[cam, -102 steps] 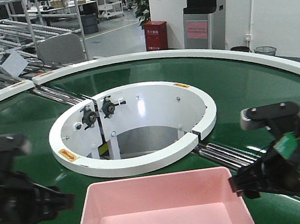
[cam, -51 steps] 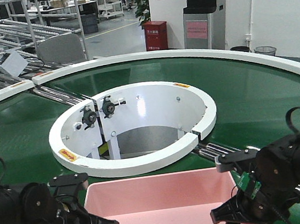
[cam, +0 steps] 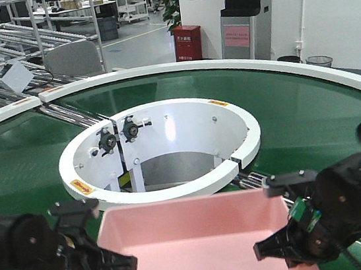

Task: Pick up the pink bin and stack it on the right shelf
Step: 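Close both grippers on the pink bin's side walls and lift, then hold the pink bin with both grippers while turning away from conveyor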

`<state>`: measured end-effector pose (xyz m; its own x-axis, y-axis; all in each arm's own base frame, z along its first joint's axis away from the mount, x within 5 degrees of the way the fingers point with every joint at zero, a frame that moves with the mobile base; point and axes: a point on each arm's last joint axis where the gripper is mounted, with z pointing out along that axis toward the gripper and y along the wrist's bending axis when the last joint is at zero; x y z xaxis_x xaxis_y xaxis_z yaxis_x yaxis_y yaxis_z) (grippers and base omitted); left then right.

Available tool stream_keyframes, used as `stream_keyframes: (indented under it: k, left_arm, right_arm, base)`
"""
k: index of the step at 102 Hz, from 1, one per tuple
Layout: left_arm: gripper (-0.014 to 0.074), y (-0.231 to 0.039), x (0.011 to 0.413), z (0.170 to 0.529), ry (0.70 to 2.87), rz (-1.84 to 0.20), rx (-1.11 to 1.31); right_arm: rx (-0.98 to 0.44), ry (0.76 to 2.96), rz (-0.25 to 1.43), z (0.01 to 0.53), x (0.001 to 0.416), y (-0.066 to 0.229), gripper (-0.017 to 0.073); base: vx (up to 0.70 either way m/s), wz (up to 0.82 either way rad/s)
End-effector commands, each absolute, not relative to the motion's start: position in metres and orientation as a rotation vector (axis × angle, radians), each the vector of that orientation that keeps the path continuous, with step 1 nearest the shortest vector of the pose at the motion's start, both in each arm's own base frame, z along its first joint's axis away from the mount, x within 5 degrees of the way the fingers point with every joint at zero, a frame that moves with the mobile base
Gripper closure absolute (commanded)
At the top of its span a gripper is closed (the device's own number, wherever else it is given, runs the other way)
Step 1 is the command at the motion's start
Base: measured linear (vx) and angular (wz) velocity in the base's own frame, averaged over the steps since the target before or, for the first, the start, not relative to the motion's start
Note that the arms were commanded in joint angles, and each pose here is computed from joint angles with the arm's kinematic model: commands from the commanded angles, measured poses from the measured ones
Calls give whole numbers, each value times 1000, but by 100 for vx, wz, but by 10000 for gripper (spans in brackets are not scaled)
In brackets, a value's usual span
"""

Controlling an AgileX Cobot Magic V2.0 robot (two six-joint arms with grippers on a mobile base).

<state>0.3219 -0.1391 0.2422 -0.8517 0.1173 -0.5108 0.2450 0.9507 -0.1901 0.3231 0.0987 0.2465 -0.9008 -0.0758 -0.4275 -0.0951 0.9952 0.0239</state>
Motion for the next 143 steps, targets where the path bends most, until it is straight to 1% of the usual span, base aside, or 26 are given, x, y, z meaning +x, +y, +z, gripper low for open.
stream_keyframes:
  k: [1,4,5,23,39,67,143]
  left_arm:
    - [600,-135,305,311,2350,-411,251]
    - [599,-133,300,319,2328,-416,251]
    - [599,-131,296,327,2304,-422,250]
    - [598,-116,257,379,2141,-467,241]
    - [598,-109,240,398,2076,-481,239]
    - [596,-111,240,398,2084,-520,220]
    - [595,-111,240,398,2084,-516,223]
  right_arm:
    - [-154,2515,70,301,310,91,570]
    - [-150,2499,76,308,305,90,570]
    - [-148,2488,80,313,302,89,569]
    - [-121,2339,125,364,265,76,569]
    - [-106,2252,162,388,242,70,568]
    - [-99,2255,175,389,239,70,568]
    - [-102,2255,163,389,239,69,568]
  base:
    - [0,0]
    - [0,0]
    - [0,0]
    - [0,0]
    - [0,0]
    - [0,0]
    - [0,0]
